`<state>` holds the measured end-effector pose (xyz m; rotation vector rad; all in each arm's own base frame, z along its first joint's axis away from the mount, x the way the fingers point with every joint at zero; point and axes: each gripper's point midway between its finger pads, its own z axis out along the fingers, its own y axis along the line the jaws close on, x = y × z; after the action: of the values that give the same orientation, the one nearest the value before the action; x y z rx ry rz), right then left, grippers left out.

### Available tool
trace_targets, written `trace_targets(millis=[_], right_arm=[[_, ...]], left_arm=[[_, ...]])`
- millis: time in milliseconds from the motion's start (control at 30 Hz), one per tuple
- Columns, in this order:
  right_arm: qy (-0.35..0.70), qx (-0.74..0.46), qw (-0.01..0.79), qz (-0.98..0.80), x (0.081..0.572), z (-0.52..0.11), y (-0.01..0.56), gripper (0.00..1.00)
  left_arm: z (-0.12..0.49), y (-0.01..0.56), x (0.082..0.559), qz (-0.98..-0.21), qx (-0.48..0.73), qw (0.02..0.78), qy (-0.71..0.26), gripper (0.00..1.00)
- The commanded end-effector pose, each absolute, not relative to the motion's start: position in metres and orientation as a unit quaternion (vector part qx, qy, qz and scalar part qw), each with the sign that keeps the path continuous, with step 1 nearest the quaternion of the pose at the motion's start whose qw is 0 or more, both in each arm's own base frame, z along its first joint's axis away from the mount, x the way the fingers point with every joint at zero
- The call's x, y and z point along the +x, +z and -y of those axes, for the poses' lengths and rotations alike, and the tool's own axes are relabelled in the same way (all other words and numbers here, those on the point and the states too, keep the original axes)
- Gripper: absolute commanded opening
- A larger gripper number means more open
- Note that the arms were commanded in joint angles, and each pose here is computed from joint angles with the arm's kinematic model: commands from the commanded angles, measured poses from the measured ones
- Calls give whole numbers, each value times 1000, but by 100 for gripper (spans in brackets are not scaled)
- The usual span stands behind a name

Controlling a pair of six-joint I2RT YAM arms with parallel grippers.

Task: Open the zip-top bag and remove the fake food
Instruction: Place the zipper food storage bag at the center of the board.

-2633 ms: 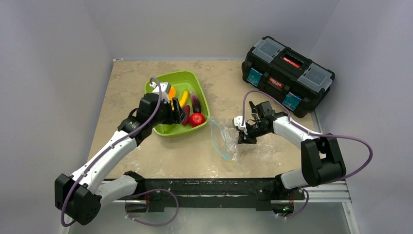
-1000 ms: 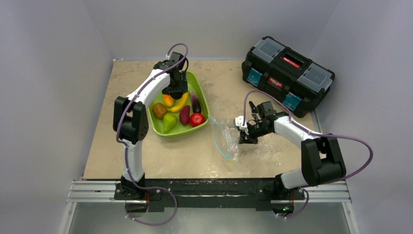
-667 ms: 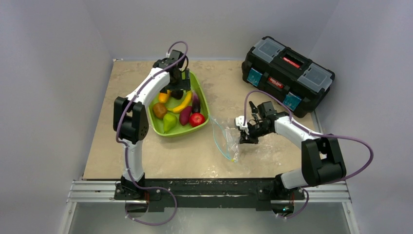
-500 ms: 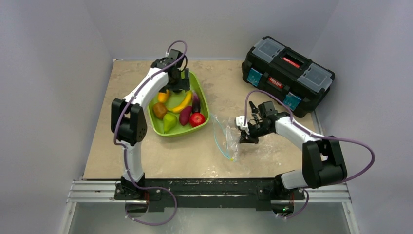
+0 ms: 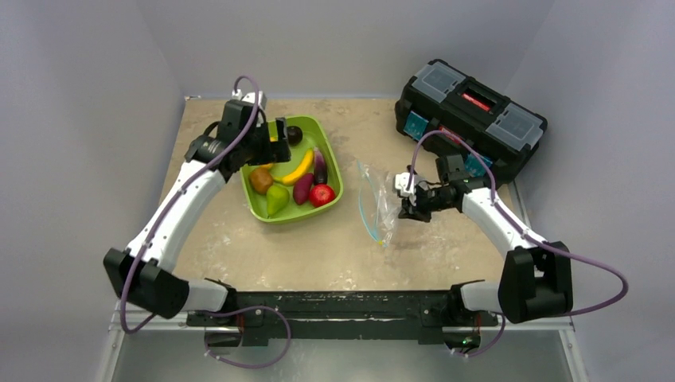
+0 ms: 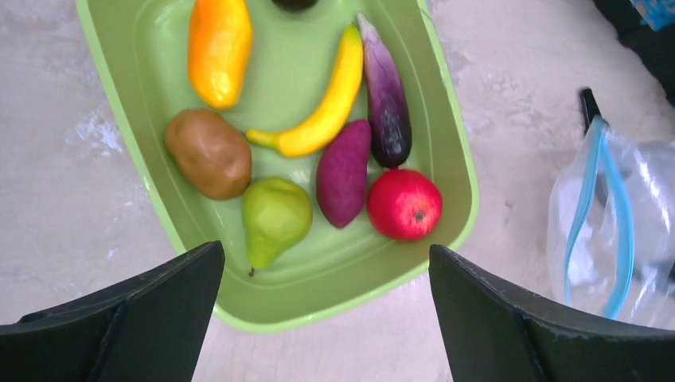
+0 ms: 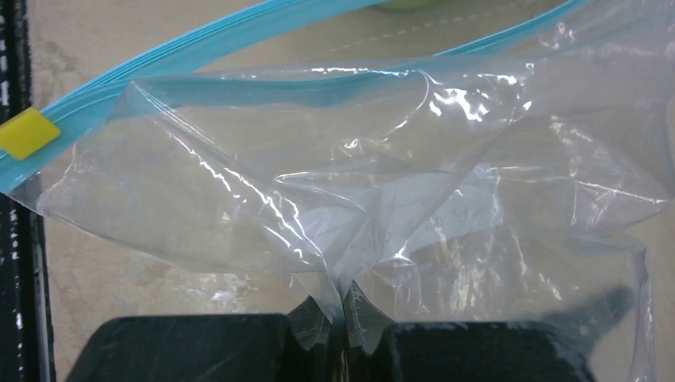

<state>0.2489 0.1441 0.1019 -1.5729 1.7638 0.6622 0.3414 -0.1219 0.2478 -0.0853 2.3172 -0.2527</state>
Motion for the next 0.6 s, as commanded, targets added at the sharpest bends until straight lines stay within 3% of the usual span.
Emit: trace_targets(millis=[0,400,567], right_arm=[[210,-555,346,-727,275,-129,128,3],[113,-513,309,-793,361,-127,120,9],[106,-498,326,-797,413,-145,137,26]], left_arm=[[128,253,314,-901,-25,405,-153,100],[132,239,257,-883,-42,405,-234,100],[129,242,241,-878,-43,410,-243,100]])
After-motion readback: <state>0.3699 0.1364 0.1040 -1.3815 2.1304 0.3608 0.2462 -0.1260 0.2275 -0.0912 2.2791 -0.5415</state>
